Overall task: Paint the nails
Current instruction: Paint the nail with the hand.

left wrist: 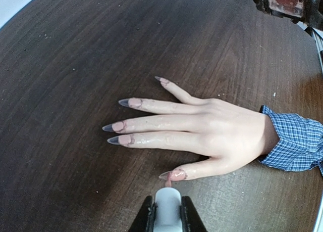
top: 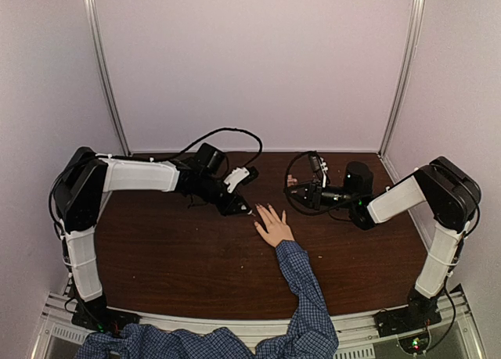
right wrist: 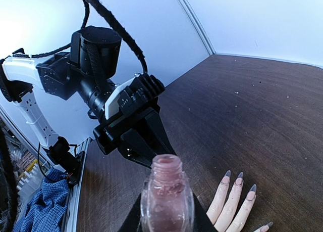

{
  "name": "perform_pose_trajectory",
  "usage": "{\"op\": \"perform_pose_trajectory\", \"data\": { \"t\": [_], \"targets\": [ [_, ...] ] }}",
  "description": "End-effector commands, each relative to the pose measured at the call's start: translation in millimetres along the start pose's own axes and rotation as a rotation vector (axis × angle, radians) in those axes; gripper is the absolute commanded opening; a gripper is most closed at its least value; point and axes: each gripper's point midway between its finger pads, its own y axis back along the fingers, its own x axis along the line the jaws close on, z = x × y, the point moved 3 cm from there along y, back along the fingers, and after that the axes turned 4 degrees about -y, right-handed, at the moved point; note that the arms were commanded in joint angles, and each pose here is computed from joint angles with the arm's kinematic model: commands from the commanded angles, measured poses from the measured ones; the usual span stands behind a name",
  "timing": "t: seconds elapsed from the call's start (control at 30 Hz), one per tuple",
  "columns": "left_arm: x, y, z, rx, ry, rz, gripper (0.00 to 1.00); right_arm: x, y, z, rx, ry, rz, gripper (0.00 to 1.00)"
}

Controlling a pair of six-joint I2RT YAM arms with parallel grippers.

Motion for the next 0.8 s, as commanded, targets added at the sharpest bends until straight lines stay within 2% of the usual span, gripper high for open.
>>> {"op": "perform_pose_trajectory", "data": {
  "t": [0.0, 0.77],
  "targets": [
    [-9.0, 0.1, 7.8, -0.033, -0.010, -0.033, 0.00, 0.5, 1.7, 0.9, -0.011, 0.020, 0.020, 0.00],
    [-4.7, -19.4, -3.9, 0.011, 0.020, -0.041, 0.00, -0.1, 1.6, 0.4, -0.011, 0.019, 0.018, 0.00]
  ]
}}
